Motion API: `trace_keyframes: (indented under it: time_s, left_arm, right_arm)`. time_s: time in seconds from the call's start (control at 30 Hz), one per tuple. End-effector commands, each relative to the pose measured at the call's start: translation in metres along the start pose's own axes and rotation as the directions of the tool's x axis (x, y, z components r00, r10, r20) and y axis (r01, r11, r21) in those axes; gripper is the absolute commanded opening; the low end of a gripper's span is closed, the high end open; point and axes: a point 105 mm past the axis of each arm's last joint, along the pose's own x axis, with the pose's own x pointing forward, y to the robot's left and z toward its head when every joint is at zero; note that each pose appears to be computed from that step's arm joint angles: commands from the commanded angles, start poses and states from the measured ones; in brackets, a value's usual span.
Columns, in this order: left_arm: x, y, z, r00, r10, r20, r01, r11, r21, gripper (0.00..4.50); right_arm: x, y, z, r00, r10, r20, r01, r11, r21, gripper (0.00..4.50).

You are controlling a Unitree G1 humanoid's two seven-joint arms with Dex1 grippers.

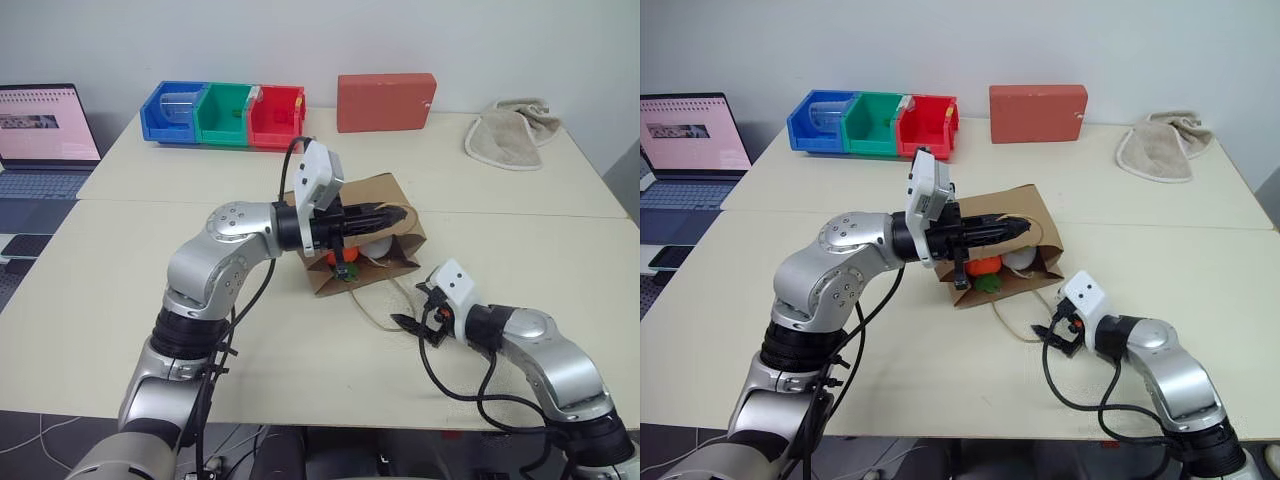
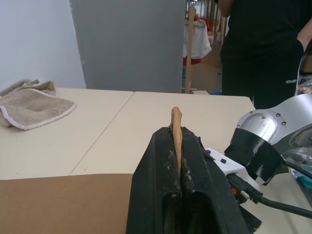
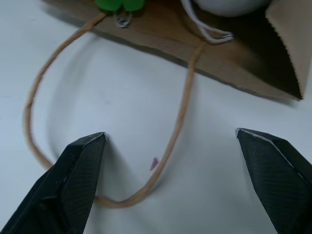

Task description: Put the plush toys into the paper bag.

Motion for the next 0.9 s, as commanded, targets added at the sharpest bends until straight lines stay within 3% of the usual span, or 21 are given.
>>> trace_keyframes:
  time_s: [0.03, 0.23, 0.33, 0.6, 0.7, 0.9]
  left_arm:
    - [-0.002, -0.003, 0.013, 0.999, 0.001, 0.033, -0.003, 0.998, 0.057, 0.0]
    - [-0.002, -0.003, 0.013, 0.999, 0.003, 0.033, -0.005, 0.998, 0.059, 0.0]
    - [-0.002, -0.002, 0.013, 0.999, 0.004, 0.033, -0.006, 0.998, 0.059, 0.0]
    - [-0.009, 0.005, 0.02, 0.999, 0.034, 0.037, -0.037, 0.996, 0.082, 0.0]
    - [-0.012, 0.014, 0.032, 0.997, 0.062, 0.05, -0.067, 0.991, 0.113, 0.0]
    - [-0.021, 0.034, 0.055, 0.993, 0.105, 0.061, -0.111, 0.988, 0.109, 0.0]
  right_arm:
    - [0.002, -0.002, 0.006, 1.0, -0.026, 0.014, 0.027, 0.998, -0.055, 3.17]
    - [0.004, -0.002, 0.007, 1.0, -0.03, 0.008, 0.031, 0.995, -0.094, 0.93]
    - [0.003, -0.004, 0.006, 0.999, -0.041, 0.005, 0.042, 0.994, -0.1, 0.02]
    - [-0.009, -0.005, 0.026, 0.997, 0.016, 0.076, -0.015, 1.0, -0.005, 0.02]
    - [-0.031, -0.005, 0.045, 0.985, 0.111, 0.13, -0.115, 0.993, 0.025, 0.02]
    - [-0.084, -0.026, 0.08, 0.972, 0.135, 0.192, -0.142, 0.99, 0.021, 0.02]
